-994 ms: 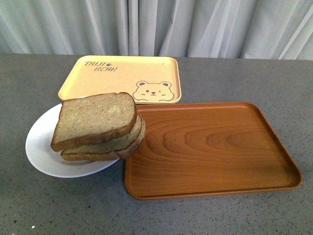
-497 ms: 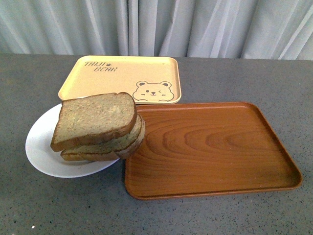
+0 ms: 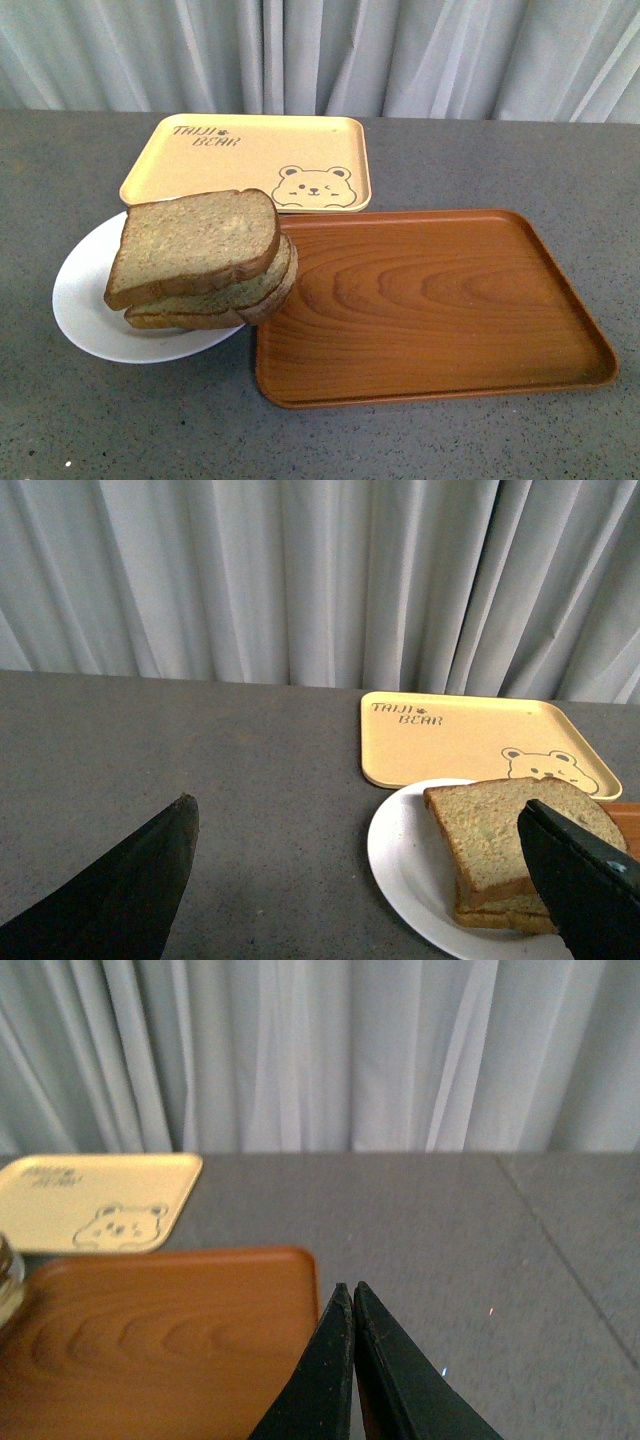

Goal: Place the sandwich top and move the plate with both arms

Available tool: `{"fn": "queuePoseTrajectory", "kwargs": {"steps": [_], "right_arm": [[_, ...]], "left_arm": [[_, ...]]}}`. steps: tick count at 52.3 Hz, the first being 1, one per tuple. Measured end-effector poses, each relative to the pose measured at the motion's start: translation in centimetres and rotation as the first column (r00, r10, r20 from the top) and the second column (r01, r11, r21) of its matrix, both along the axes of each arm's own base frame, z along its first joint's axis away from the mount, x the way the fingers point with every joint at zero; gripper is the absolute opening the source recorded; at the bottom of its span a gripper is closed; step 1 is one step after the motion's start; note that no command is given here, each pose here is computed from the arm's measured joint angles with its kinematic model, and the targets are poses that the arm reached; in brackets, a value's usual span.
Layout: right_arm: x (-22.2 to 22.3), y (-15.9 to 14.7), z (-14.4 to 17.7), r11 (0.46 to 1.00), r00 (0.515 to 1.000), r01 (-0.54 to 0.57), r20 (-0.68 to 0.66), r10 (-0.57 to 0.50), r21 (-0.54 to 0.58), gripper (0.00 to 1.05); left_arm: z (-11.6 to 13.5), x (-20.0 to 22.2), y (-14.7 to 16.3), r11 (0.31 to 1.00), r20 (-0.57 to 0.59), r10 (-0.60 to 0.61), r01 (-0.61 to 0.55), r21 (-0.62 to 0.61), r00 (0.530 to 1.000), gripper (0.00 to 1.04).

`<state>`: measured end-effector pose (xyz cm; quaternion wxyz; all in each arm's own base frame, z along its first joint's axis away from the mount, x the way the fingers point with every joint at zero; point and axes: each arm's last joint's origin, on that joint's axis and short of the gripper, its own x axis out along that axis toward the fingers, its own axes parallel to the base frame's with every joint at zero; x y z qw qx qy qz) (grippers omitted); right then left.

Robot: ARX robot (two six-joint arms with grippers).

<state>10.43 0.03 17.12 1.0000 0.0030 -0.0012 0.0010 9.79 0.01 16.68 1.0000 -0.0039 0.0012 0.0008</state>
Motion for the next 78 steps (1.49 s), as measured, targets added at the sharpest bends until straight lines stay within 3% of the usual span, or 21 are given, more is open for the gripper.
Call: {"fn": "queuePoseTrajectory", "kwargs": {"steps": [16, 24, 26, 28, 30, 33, 35, 44, 50, 61, 78], "right_arm": [[-0.8, 0.0, -0.1, 1.000, 1.000, 0.000, 0.014, 0.000, 0.000, 0.02], [-0.8, 0.0, 0.0, 1.000, 1.000, 0.000, 0.015, 0.000, -0.001, 0.33], [-0.8, 0.0, 0.0, 1.000, 1.000, 0.001, 0.015, -0.001, -0.001, 0.38], [-0.8, 0.0, 0.0, 1.000, 1.000, 0.001, 0.015, -0.001, -0.001, 0.43], [-0.8, 0.0, 0.0, 1.000, 1.000, -0.003, 0.015, 0.003, -0.001, 0.50], [-0.8, 0.0, 0.0, 1.000, 1.000, -0.002, 0.016, 0.002, -0.001, 0.59], [-0.8, 0.0, 0.0, 1.000, 1.000, -0.003, 0.016, 0.003, -0.001, 0.68], [-0.8, 0.0, 0.0, 1.000, 1.000, -0.002, 0.016, 0.002, -0.001, 0.97], [-0.8, 0.0, 0.0, 1.000, 1.000, -0.002, 0.016, 0.002, -0.001, 0.95], [-0.8, 0.0, 0.0, 1.000, 1.000, -0.002, 0.016, 0.002, -0.001, 0.96], [-0.8, 0.0, 0.0, 1.000, 1.000, -0.002, 0.016, 0.002, -0.001, 0.96]], "left_arm": [[0.0, 0.0, 0.0, 1.000, 0.000, 0.000, 0.000, 0.000, 1.000, 0.96], [0.0, 0.0, 0.0, 1.000, -0.003, -0.008, 0.008, -0.001, 1.000, 0.96], [0.0, 0.0, 0.0, 0.997, -0.091, -0.072, 0.068, -0.048, 0.993, 0.96], [0.2, 0.0, -0.1, 0.981, -0.230, -0.159, 0.128, -0.147, 0.960, 0.96], [0.6, 0.4, -0.2, 0.939, -0.399, -0.259, 0.134, -0.315, 0.880, 0.96], [1.2, 1.6, -0.5, 0.871, -0.529, -0.357, 0.070, -0.485, 0.770, 0.96], [1.6, 2.8, -0.5, 0.839, -0.556, -0.375, 0.017, -0.544, 0.742, 0.96], [2.2, 8.5, 0.3, 0.758, -0.572, -0.330, -0.151, -0.635, 0.751, 0.96], [1.0, 11.4, 1.1, 0.713, -0.582, -0.298, -0.229, -0.663, 0.756, 0.96], [-3.0, 14.2, 2.1, 0.665, -0.650, -0.257, -0.357, -0.656, 0.715, 0.96], [-7.8, 17.3, 0.5, 0.610, -0.678, -0.269, -0.424, -0.670, 0.684, 0.96]]}}
